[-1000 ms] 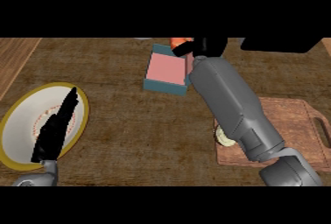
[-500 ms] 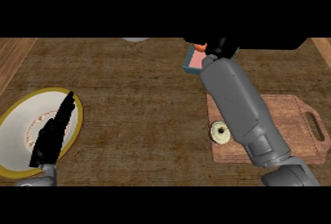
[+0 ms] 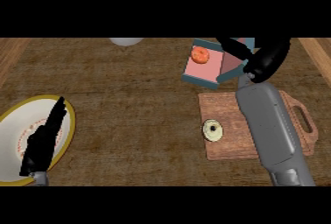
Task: Pick the squash from the cutting board and place it in the cardboard box
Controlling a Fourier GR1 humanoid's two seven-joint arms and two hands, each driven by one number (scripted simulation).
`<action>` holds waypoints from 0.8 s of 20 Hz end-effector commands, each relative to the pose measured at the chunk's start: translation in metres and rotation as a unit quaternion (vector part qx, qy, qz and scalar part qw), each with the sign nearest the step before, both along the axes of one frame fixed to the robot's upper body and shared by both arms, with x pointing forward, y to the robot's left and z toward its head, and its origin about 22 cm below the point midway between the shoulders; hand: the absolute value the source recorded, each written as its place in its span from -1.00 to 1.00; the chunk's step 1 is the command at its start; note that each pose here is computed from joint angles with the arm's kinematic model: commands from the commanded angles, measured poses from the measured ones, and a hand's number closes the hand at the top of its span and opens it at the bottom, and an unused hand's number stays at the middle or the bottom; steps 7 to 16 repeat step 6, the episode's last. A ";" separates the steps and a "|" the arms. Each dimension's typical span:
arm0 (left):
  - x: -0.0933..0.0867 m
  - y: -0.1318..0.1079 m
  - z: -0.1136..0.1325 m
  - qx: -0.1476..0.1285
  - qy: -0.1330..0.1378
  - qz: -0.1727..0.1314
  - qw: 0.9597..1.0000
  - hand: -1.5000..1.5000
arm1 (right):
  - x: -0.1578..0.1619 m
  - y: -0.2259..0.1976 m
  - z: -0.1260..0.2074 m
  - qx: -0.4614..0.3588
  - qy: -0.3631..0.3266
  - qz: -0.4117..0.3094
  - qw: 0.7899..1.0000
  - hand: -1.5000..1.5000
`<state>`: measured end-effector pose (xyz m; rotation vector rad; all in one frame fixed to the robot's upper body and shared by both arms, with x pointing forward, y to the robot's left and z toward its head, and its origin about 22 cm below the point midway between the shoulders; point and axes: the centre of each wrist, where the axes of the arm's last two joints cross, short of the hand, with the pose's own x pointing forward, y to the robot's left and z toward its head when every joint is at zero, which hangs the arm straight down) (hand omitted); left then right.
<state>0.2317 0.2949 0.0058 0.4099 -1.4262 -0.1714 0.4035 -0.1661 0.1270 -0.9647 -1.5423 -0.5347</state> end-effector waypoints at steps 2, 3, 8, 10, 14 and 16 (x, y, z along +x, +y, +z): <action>-0.006 0.002 0.001 -0.010 0.009 0.002 1.000 0.00 | -0.057 -0.043 -0.004 0.015 -0.024 -0.015 0.999 -1.00; -0.001 0.004 -0.003 -0.003 0.007 0.005 1.000 0.00 | -0.073 -0.046 -0.009 0.007 -0.020 -0.005 1.000 -1.00; -0.008 0.000 0.000 0.002 0.004 0.004 1.000 0.00 | -0.112 -0.074 0.003 -0.013 -0.011 0.017 1.000 -1.00; -0.008 0.000 0.000 0.002 0.004 0.004 1.000 0.00 | -0.112 -0.074 0.003 -0.013 -0.011 0.017 1.000 -1.00; -0.008 0.000 0.000 0.002 0.004 0.004 1.000 0.00 | -0.112 -0.074 0.003 -0.013 -0.011 0.017 1.000 -1.00; -0.008 0.000 0.000 0.002 0.004 0.004 1.000 0.00 | -0.112 -0.074 0.003 -0.013 -0.011 0.017 1.000 -1.00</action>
